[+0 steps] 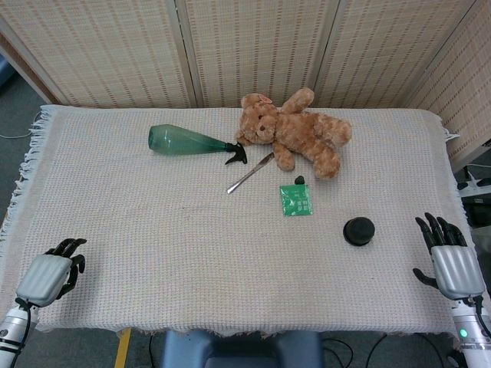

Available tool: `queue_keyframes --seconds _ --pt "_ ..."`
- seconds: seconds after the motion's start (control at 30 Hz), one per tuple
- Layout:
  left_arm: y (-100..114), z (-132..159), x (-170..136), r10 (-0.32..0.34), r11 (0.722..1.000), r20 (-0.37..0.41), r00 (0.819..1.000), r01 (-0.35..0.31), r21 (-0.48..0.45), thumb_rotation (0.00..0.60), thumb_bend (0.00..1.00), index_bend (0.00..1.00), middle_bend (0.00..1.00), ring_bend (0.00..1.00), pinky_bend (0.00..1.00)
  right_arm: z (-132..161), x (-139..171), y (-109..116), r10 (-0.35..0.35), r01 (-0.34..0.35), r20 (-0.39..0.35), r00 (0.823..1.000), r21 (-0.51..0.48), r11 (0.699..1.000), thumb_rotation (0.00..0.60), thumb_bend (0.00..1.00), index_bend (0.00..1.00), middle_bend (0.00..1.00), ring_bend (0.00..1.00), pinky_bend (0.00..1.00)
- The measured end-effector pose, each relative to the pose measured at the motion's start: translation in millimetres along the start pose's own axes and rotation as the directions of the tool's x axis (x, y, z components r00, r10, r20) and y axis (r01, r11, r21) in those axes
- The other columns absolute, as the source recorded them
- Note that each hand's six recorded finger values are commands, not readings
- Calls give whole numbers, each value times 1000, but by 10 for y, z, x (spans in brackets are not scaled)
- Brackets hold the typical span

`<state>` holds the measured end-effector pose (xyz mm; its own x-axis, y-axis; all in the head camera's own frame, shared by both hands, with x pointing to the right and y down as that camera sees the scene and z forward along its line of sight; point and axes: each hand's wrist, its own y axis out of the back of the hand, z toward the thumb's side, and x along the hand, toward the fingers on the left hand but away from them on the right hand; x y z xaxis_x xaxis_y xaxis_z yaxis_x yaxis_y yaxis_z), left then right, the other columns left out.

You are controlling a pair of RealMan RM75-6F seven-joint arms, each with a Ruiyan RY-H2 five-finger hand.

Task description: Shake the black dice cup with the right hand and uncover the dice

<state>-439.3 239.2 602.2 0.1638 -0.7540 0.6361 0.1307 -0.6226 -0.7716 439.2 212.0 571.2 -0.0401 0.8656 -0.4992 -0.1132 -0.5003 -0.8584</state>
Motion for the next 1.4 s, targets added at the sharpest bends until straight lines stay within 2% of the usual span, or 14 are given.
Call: queue_keyframes --seconds 0.63,0.9,1.1,1.27,1.4 --pt "14 -28 0 7 1000 -6 1000 -7 -10 600 765 567 171 143 436 -9 -88 -39 15 -15 10 1000 -4 1000 600 92 32 0 0 109" --pt "44 -17 -27 22 1000 -1 1000 -22 -12 600 765 569 171 143 435 54 -56 -49 20 -21 -34 999 -20 1000 600 92 19 0 0 109" --pt "52 -28 -28 23 1000 -5 1000 -23 -17 600 765 569 171 143 436 126 -136 -26 19 -24 -88 996 -49 999 600 92 0 0 0 176" --pt "94 -31 -55 42 999 -2 999 -42 -22 600 765 569 171 143 435 219 -330 -51 53 -63 -117 992 -79 995 600 91 0 0 0 186" --pt "104 -38 -65 45 999 -3 999 -46 -27 600 765 570 170 143 435 273 -524 -128 110 -117 -104 989 -65 991 600 90 0 0 0 191"
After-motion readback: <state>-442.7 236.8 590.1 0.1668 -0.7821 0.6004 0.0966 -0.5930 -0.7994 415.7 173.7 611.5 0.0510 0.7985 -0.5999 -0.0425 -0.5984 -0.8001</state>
